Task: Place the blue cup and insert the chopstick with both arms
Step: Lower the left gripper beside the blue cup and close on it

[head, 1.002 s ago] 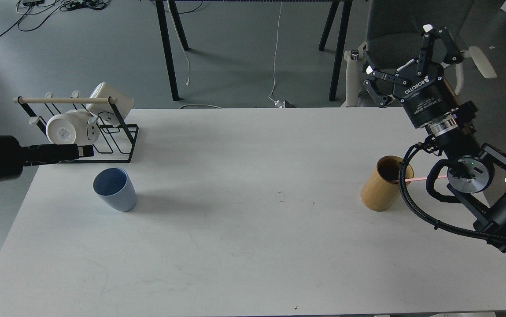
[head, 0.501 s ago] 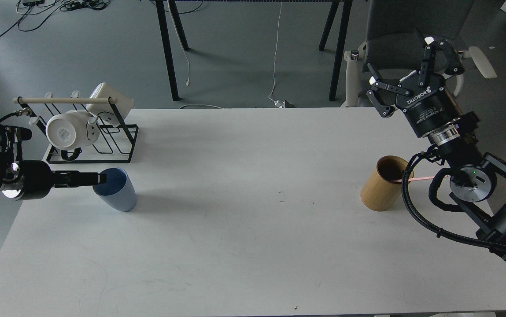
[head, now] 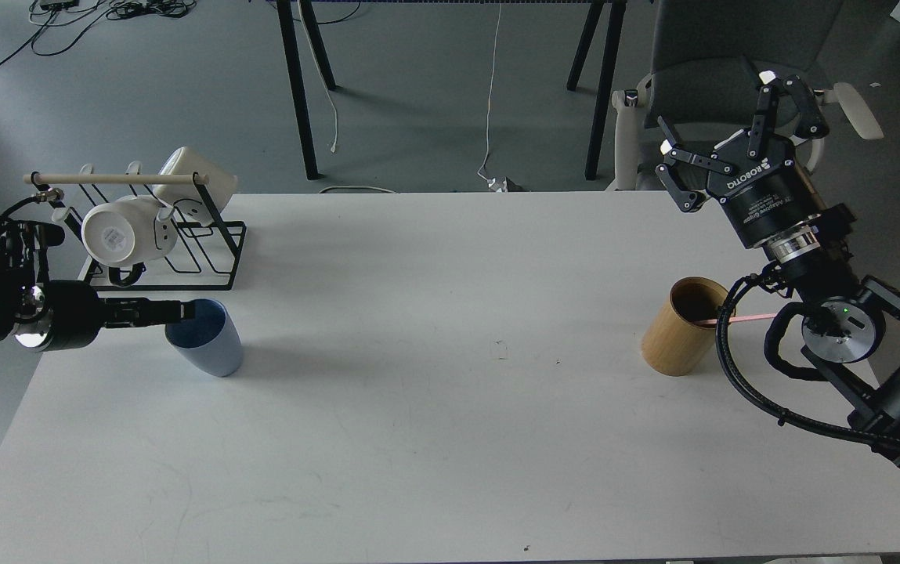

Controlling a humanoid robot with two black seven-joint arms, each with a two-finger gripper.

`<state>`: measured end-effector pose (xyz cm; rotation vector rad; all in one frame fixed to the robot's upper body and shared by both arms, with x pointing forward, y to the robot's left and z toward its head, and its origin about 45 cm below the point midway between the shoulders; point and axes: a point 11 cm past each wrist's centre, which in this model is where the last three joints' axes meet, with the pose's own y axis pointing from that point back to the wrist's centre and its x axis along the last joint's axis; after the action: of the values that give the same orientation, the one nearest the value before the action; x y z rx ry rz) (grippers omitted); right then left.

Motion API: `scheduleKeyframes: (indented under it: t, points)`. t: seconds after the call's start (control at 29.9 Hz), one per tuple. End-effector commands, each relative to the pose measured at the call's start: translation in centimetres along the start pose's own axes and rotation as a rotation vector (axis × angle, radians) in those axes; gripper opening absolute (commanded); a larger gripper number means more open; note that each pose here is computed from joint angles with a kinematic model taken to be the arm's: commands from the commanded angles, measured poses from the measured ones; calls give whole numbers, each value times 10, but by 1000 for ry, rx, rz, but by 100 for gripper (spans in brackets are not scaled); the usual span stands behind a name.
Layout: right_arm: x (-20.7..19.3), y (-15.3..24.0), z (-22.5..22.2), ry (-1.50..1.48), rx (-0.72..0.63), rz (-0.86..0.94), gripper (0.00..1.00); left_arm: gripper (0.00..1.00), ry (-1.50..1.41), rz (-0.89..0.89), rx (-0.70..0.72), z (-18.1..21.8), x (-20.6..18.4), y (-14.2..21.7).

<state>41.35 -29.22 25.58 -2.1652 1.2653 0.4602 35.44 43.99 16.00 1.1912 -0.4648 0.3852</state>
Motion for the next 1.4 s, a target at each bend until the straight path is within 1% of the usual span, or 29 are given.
scheduleKeyframes:
  t: [0.0, 0.17, 0.3, 0.4, 0.47, 0.57, 0.67, 0.73, 0.97, 1.1, 1.17, 1.2, 1.24, 1.27, 1.37]
  points:
    - [1, 2, 2, -2, -3, 5, 95, 72, 2, -3, -2, 0, -2, -1]
    - [3, 5, 2, -1, -6, 12, 95, 71, 3, -5, 0, -1, -3, 0]
    - [5, 6, 3, -1, -7, 16, 95, 66, 3, -4, -4, 1, -3, -1]
    - [6, 8, 4, -2, -9, 20, 95, 58, -5, 7, -9, 2, -2, -2]
    - [7, 9, 2, 2, -9, 21, 95, 54, -16, 26, -10, 2, -1, -2]
    - [8, 9, 2, 6, -11, 24, 95, 54, -17, 29, -11, 2, -1, -2]
    - [7, 9, 2, 4, -10, 23, 95, 50, -17, 26, -14, 3, -2, -3]
    - [7, 9, 2, 4, -11, 23, 95, 46, -16, 25, -13, 3, -2, -3]
    - [10, 11, 2, 8, -12, 33, 95, 43, -16, 19, -15, 3, -5, -4]
    - [12, 13, 3, 8, -15, 38, 95, 38, -16, 18, -18, 5, -5, -4]
    - [12, 14, 4, 7, -16, 39, 95, 29, -20, 18, -29, 9, -5, -9]
    - [13, 14, 4, 7, -17, 42, 95, 23, -22, 20, -34, 11, -5, -10]
    - [13, 14, 4, 7, -17, 42, 95, 14, -25, 24, -36, 11, -4, -11]
    - [13, 14, 4, 8, -17, 43, 95, 10, -25, 23, -37, 12, -5, -11]
    - [16, 17, 5, 8, -21, 52, 95, 7, -26, 25, -36, 12, -5, -11]
